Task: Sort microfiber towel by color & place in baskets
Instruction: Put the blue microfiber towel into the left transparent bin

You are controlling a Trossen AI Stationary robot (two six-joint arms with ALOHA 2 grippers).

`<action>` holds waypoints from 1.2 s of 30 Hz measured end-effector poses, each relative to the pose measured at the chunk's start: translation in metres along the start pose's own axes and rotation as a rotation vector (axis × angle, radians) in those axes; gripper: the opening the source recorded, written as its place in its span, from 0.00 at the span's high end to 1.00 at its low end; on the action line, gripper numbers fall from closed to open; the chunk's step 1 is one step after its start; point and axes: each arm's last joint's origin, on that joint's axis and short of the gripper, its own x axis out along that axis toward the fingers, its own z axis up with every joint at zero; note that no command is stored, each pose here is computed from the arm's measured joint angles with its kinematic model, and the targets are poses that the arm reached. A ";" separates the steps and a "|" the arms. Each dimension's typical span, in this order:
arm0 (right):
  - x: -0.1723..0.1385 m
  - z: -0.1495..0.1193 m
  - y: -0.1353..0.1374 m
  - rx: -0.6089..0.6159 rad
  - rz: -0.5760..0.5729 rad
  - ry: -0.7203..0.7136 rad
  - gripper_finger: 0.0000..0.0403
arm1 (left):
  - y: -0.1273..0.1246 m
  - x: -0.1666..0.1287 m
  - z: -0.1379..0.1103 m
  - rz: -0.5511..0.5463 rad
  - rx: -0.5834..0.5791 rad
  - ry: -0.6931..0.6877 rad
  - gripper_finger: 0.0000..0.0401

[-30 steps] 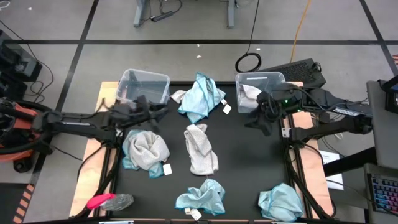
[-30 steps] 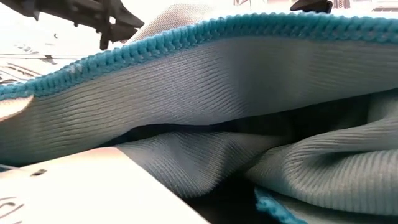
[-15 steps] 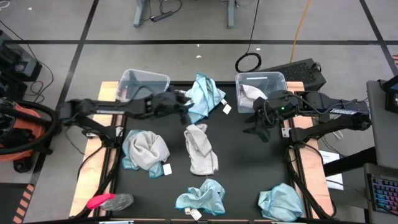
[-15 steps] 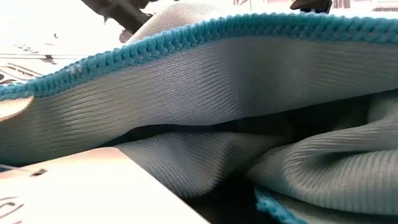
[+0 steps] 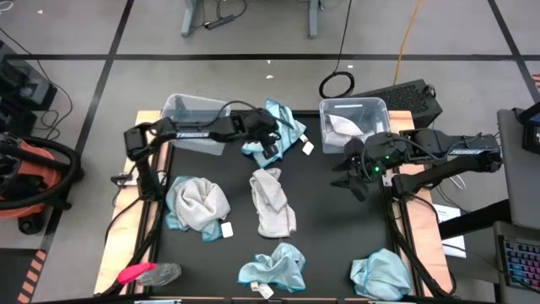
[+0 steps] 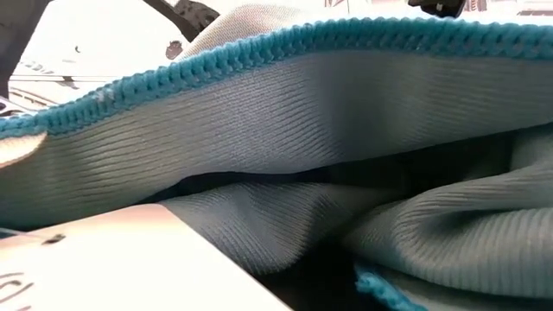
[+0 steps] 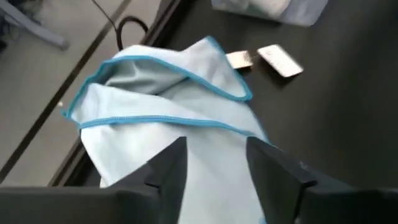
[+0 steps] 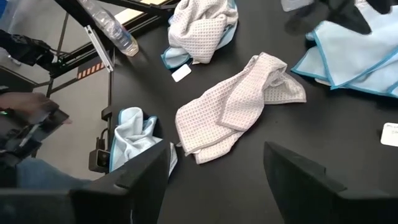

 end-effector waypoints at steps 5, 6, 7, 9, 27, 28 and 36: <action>0.000 -0.002 0.003 -0.013 -0.003 0.000 0.39 | 0.005 0.018 -0.001 0.044 -0.001 0.055 0.38; 0.000 -0.002 0.003 -0.014 -0.002 0.001 0.39 | 0.005 0.021 -0.001 0.065 -0.001 0.061 0.36; 0.000 -0.002 0.003 -0.016 -0.002 0.001 0.39 | 0.006 0.026 -0.001 0.081 -0.002 0.064 0.34; 0.000 -0.002 0.003 -0.018 -0.003 0.001 0.39 | 0.008 0.035 -0.006 0.088 0.001 0.093 0.33; 0.000 -0.001 0.001 -0.039 -0.062 -0.027 0.39 | 0.002 0.045 -0.019 -0.048 0.011 0.228 0.94; 0.000 -0.001 0.001 -0.038 -0.065 -0.029 0.39 | 0.003 0.039 -0.014 -0.056 0.007 0.208 0.95; 0.000 -0.001 0.001 -0.029 -0.065 -0.038 0.39 | 0.013 -0.013 0.024 -0.081 0.020 0.048 0.95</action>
